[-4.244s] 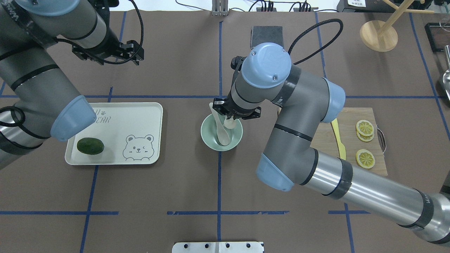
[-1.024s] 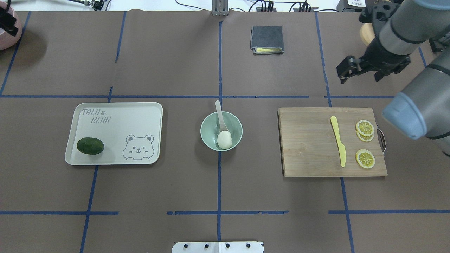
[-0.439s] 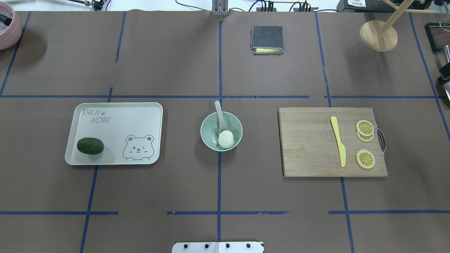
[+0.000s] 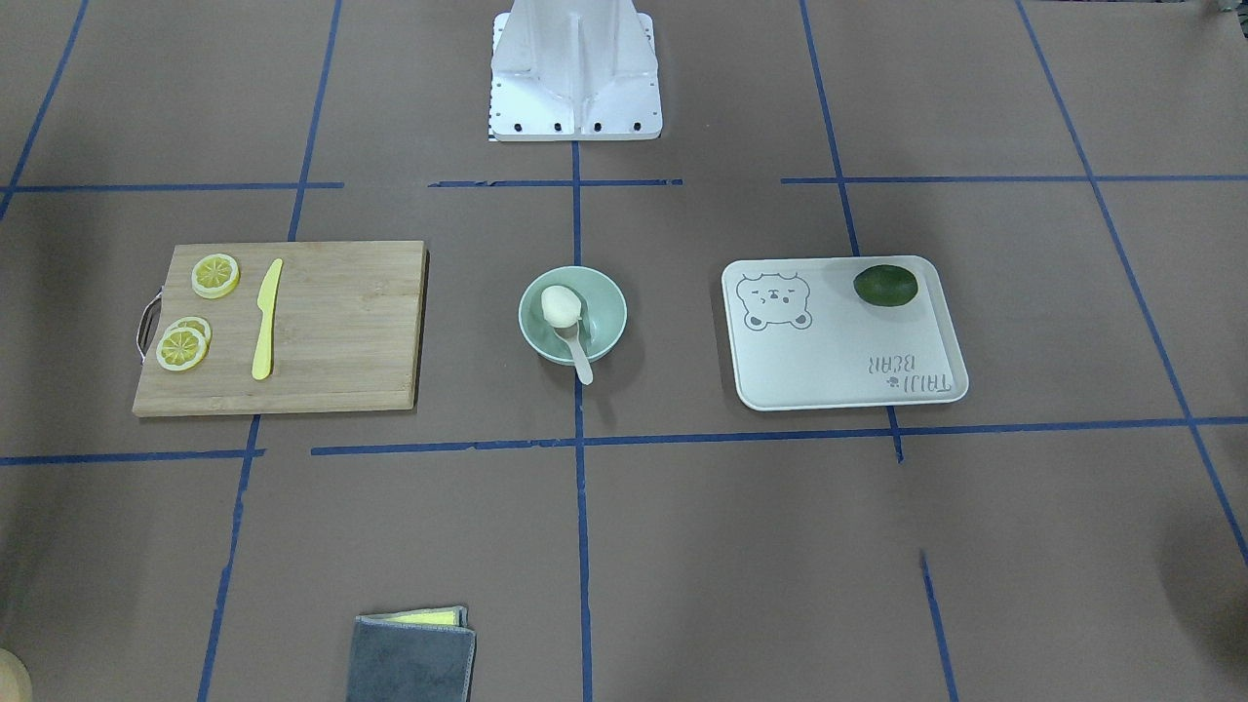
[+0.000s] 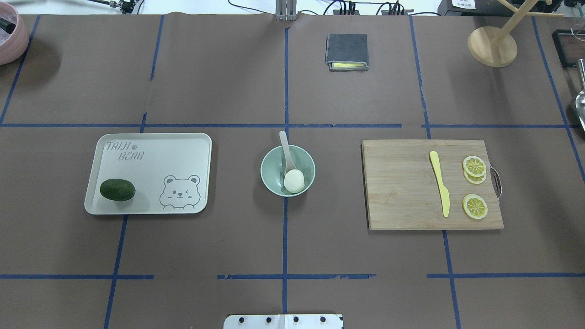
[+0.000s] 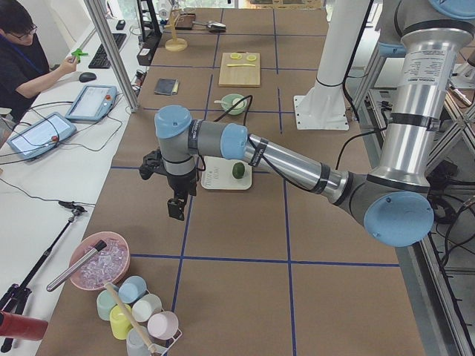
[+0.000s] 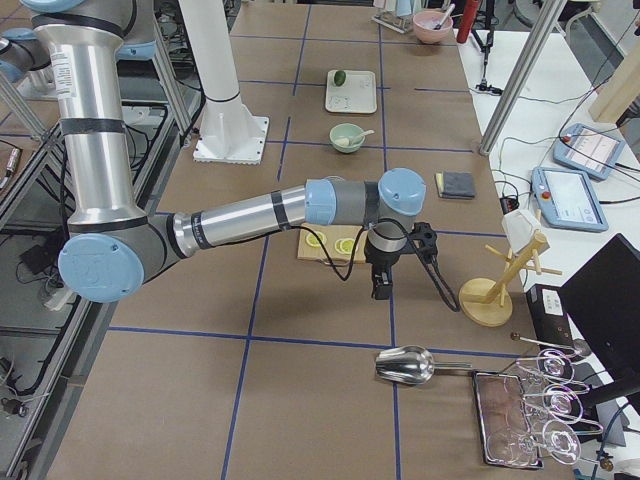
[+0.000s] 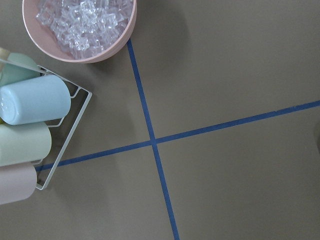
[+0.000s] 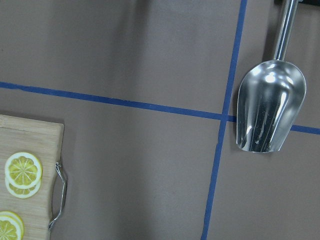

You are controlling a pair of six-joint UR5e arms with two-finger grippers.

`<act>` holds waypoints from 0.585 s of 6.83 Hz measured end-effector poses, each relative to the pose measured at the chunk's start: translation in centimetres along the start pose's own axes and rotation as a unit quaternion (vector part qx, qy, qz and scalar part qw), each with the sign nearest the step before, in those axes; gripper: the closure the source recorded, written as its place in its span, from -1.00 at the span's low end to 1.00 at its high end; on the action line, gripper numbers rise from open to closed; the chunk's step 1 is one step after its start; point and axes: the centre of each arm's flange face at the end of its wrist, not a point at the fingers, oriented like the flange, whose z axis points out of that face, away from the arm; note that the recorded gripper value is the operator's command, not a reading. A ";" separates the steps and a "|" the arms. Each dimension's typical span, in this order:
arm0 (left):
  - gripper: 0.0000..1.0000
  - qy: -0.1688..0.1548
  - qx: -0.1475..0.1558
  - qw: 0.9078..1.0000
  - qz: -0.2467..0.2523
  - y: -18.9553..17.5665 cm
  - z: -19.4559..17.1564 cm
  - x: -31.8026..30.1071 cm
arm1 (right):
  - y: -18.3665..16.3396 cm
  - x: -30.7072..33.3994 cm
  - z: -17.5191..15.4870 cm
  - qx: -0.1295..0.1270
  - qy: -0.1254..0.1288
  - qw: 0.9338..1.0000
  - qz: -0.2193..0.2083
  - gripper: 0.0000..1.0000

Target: Put spoon and bun in bowl

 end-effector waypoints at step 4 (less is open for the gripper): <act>-1.00 0.047 -0.029 0.998 -0.035 2.1 6.7 -5.5 | 2.6 3.0 2.3 0.000 -0.020 1.000 0.011 -1.00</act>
